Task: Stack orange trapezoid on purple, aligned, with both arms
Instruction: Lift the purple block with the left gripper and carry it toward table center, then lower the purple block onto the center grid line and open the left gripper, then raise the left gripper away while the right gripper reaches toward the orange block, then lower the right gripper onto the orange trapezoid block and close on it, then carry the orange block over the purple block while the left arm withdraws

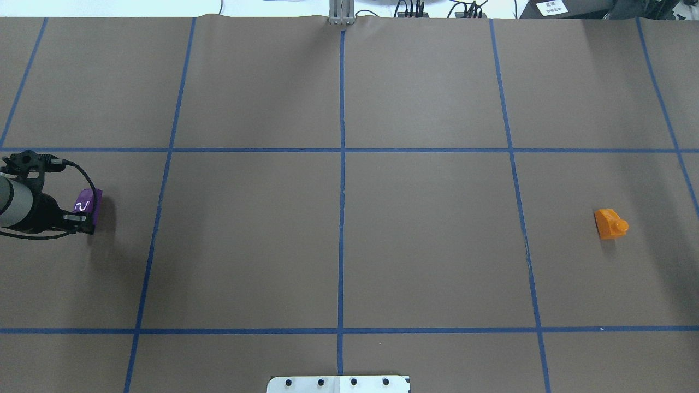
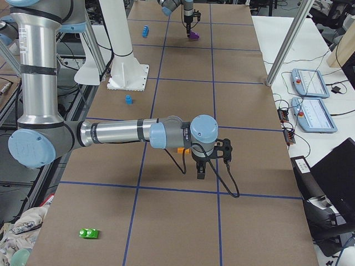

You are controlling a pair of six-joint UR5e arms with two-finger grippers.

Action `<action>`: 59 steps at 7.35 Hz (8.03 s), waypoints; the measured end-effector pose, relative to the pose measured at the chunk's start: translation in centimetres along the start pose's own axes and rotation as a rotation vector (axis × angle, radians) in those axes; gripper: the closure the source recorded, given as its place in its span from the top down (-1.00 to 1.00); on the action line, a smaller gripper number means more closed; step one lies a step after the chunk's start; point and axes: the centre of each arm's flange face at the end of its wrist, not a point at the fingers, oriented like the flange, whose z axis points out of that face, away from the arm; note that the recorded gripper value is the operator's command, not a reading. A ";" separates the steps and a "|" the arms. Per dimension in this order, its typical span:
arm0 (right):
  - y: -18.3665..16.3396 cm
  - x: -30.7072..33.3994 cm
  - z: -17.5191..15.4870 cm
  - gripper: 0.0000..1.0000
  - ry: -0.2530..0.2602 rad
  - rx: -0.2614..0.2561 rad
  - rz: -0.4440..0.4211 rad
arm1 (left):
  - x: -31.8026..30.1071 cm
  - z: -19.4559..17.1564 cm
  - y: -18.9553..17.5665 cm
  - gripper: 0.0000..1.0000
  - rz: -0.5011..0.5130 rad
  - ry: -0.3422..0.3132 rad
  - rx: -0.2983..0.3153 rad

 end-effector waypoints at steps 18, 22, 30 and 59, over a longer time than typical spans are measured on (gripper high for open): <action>-0.6 -1.0 -0.3 1.00 -0.011 0.008 0.026 | 52.4 0.7 -10.7 1.00 0.289 0.061 0.081; -1.6 -4.6 -1.5 1.00 -0.005 0.033 -0.014 | 48.4 -5.2 -17.4 1.00 0.205 0.091 0.102; 8.2 -14.6 12.2 1.00 0.003 0.118 0.077 | 35.2 -19.4 -18.3 1.00 0.175 -0.045 0.057; -3.9 -77.3 18.7 -1.00 0.076 0.014 0.377 | 3.7 -17.7 -20.6 1.00 0.275 -0.183 -0.057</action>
